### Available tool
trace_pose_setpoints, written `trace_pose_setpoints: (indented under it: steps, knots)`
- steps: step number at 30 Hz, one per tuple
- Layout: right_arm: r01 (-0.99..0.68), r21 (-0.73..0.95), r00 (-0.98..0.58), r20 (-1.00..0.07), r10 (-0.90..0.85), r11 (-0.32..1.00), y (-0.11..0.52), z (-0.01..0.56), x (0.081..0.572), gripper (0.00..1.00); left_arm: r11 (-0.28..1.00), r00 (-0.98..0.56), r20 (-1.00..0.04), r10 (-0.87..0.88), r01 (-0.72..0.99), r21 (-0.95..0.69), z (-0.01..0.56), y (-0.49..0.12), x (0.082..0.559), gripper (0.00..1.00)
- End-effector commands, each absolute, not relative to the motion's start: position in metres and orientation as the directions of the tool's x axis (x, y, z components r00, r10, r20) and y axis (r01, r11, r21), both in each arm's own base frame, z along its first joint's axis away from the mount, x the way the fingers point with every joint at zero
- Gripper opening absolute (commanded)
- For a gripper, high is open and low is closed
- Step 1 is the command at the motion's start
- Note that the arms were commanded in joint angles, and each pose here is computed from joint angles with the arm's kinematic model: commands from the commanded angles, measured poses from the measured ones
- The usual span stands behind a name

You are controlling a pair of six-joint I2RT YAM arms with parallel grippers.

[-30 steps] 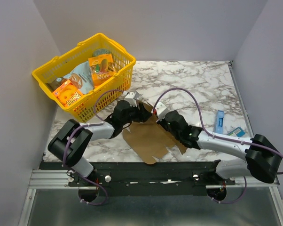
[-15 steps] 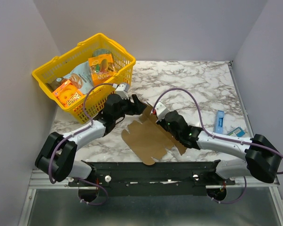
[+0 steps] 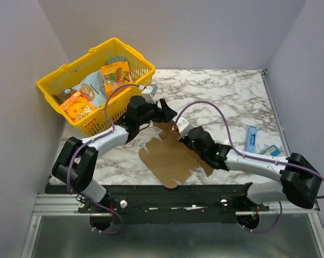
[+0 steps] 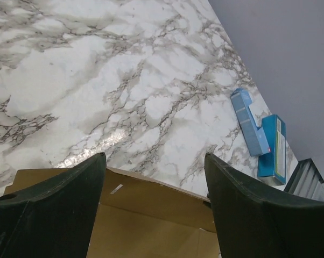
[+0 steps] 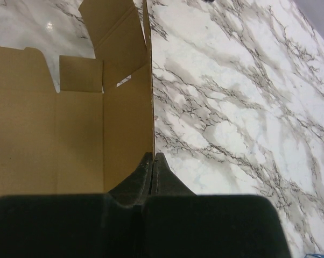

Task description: Fold the paper box

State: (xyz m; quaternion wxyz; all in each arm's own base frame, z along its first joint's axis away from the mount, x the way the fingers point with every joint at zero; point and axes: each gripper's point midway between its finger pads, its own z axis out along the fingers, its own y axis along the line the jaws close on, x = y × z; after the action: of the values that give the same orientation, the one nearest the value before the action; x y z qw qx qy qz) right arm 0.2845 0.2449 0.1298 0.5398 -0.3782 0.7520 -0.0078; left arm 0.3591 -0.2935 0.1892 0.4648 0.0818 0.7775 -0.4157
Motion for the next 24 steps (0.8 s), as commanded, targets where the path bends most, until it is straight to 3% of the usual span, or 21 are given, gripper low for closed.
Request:
trace_pose_setpoints:
  steps: [1, 11, 24]
  knots:
    - [-0.537, -0.431, -0.115, -0.814, -0.569, 0.725, 0.25, 0.138, 0.29, 0.01, 0.592, -0.602, -0.774, -0.196, 0.556, -0.583, 0.181, -0.308, 0.353, 0.83]
    - [-0.522, -0.441, -0.128, -0.806, -0.578, 0.73, 0.247, 0.135, 0.292, 0.01, 0.576, -0.657, -0.736, -0.164, 0.542, -0.612, 0.161, -0.313, 0.335, 0.69]
    - [-0.487, -0.46, -0.149, -0.794, -0.59, 0.742, 0.242, 0.132, 0.297, 0.01, 0.543, -0.706, -0.673, -0.219, 0.485, -0.686, 0.156, -0.312, 0.308, 0.59]
